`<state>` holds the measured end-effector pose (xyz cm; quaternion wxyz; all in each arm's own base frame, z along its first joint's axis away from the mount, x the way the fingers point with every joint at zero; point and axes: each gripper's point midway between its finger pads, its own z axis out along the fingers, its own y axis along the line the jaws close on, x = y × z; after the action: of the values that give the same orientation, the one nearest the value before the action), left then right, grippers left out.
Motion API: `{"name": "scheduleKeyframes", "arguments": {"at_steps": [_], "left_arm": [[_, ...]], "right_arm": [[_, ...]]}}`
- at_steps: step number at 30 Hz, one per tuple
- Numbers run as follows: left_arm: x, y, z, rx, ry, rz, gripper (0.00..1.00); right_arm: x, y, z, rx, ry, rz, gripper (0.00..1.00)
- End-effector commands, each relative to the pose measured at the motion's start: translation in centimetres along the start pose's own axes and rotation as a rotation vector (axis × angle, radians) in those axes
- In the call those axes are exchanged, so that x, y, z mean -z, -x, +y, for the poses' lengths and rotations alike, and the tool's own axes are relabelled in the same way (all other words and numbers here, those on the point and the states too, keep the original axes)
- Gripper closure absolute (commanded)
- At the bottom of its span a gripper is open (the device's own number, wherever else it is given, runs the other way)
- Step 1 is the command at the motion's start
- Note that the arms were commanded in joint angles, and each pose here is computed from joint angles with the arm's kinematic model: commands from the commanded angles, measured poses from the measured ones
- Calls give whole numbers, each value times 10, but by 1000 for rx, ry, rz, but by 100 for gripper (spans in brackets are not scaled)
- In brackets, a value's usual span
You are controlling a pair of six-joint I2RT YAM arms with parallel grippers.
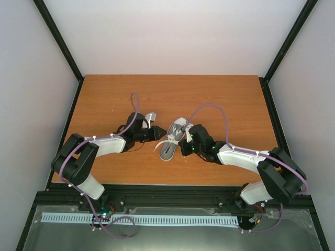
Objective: Tie the shoes
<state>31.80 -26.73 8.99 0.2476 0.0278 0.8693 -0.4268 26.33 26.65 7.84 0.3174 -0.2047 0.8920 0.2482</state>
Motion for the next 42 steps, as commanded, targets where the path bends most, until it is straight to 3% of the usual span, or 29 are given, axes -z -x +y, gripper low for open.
{"name": "scheduleKeyframes", "arguments": {"at_steps": [1,7,10,16,26,32,42], "left_arm": [[5,13,-8,-53,-2,-33,72],[0,7,-22,-120,-56,36,61],[-3,3,-28,-159,-58,61,60],[-11,-5,-29,-196,-27,104,73],[-17,-14,-30,-200,-26,137,78],[-10,-12,-27,-202,7,108,97],[5,0,-24,-200,68,28,99]], "right_arm": [[-2,-6,-4,-10,-6,15,97],[-3,-6,-4,-10,-4,14,97],[-4,-6,-3,-12,-1,14,97],[-6,-6,-3,-15,1,18,97],[-6,-6,-3,-15,1,18,97],[-6,-6,-4,-17,-4,17,97],[-6,-12,-8,-21,-17,32,97]]}}
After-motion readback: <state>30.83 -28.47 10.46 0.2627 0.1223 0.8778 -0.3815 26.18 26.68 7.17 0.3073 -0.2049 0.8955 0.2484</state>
